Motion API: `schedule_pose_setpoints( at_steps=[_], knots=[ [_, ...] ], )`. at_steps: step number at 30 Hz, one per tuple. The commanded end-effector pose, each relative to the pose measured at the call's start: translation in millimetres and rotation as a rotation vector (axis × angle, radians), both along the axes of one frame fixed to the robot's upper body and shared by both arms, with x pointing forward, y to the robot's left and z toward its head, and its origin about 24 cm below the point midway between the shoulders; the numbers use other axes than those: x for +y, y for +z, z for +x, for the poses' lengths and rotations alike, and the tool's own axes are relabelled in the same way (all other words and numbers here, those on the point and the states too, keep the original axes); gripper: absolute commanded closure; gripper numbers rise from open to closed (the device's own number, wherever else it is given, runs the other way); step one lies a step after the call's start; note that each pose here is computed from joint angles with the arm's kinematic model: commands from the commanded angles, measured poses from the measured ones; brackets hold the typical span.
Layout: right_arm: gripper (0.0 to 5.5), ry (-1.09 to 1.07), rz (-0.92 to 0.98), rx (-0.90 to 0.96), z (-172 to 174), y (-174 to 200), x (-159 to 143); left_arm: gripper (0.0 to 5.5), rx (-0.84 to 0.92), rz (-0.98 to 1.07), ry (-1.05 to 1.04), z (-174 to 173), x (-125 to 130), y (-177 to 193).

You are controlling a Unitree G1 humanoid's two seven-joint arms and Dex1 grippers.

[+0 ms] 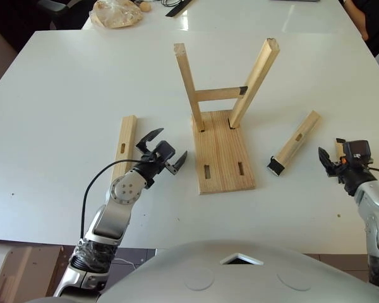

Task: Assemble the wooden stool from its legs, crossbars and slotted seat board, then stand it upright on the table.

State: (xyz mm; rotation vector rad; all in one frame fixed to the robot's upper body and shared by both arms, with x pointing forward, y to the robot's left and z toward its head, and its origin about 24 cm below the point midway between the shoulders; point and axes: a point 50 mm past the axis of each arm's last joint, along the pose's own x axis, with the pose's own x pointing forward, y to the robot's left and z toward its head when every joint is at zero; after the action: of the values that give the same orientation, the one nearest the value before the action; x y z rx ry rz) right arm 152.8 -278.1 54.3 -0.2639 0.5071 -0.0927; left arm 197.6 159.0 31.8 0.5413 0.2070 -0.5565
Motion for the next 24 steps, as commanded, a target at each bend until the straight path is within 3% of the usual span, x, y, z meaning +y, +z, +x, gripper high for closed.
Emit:
schedule_pose_setpoints(
  at_steps=[1, 10, 16, 19, 24],
  knots=[
    [2.19, -0.087, -0.023, 0.033, -15, -3, -4, 0.15, 0.028, 0.016, 0.024, -6, 0, -6],
    [2.19, -0.256, 0.087, 0.055, -6, -11, -27, 0.15, 0.021, 0.013, 0.045, -4, 4, -3],
    [2.19, -0.351, 0.321, 0.262, -30, -47, -12, 0.15, 0.005, -0.007, 0.046, -1, 5, 3],
    [2.19, -0.363, 0.339, 0.285, -40, -50, -6, 0.15, 0.005, -0.01, 0.047, -1, 5, 4],
    [2.96, -0.336, 0.316, 0.311, -48, -52, 0, 0.1, 0.003, -0.017, 0.052, -1, 4, 6]
  ],
)
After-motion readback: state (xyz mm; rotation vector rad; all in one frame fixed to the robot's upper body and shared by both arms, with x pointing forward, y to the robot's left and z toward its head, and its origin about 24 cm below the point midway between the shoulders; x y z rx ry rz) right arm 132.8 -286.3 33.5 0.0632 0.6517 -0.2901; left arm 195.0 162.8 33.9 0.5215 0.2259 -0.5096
